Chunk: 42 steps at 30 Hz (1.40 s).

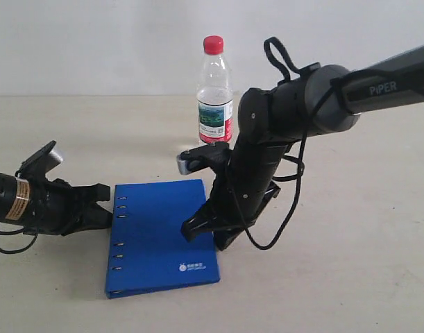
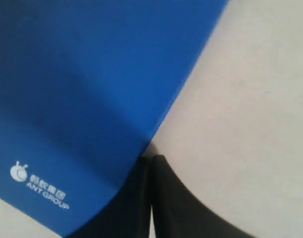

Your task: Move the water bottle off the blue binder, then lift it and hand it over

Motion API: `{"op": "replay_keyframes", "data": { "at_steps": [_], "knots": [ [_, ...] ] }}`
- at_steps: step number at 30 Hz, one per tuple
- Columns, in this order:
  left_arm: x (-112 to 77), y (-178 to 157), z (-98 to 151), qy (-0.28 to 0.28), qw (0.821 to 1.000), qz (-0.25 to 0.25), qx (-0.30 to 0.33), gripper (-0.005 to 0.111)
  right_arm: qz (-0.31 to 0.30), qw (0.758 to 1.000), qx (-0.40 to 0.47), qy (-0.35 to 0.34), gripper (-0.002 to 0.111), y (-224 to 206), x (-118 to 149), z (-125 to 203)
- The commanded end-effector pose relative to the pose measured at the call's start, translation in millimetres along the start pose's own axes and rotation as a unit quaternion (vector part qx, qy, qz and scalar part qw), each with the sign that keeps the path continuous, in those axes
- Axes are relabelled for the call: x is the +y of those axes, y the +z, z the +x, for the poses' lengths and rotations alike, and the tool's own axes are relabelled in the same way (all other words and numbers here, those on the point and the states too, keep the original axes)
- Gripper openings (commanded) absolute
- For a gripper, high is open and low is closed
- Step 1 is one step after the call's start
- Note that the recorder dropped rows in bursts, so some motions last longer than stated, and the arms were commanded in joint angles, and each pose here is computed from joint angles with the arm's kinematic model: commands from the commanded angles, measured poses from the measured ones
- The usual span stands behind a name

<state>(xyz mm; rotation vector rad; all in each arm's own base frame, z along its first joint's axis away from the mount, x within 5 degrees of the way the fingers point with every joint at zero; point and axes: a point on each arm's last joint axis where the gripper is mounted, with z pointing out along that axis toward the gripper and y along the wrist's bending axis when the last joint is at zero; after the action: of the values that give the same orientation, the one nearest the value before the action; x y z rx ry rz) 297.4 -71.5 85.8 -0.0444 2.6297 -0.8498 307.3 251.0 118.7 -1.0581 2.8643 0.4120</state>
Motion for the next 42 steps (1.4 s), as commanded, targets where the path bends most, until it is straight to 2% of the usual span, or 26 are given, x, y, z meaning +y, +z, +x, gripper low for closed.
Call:
{"op": "replay_keyframes", "data": {
  "at_steps": [1, 8, 11, 15, 19, 21, 29, 42],
  "knots": [
    [-0.6, 4, 2, 0.019, 1.000, 0.003, 0.021, 0.004, -0.013, 1.000, 0.006, -0.007, 0.000, 6, 13, 3],
    [4.6, 3, 6, 0.046, 0.998, -0.015, 0.043, 0.004, -0.006, 0.999, -0.046, 0.003, 0.000, -14, 16, -4],
    [7.6, 1, 5, 0.043, 0.998, -0.022, 0.039, 0.004, 0.011, 0.994, -0.106, 0.024, 0.003, -22, 14, -7],
    [7.2, -7, 1, 0.052, 0.997, -0.046, 0.021, 0.004, 0.021, 0.988, -0.144, 0.041, 0.019, -28, 12, -4],
    [5.1, -12, 1, 0.055, 0.997, -0.053, 0.014, 0.004, 0.010, 0.988, -0.140, 0.069, 0.044, -22, 12, -2],
    [4.1, -12, 1, 0.055, 0.997, -0.047, 0.015, 0.004, -0.005, 0.987, -0.143, 0.075, 0.049, -18, 14, -3],
    [4.2, -12, 3, 0.061, 0.997, -0.046, 0.021, 0.004, -0.141, 0.971, -0.184, 0.054, 0.045, -26, 40, -12],
    [3.1, -12, 4, 0.060, 0.997, -0.040, 0.023, 0.004, -0.147, 0.966, -0.207, 0.041, 0.047, -60, 48, -10]
  ]
}}
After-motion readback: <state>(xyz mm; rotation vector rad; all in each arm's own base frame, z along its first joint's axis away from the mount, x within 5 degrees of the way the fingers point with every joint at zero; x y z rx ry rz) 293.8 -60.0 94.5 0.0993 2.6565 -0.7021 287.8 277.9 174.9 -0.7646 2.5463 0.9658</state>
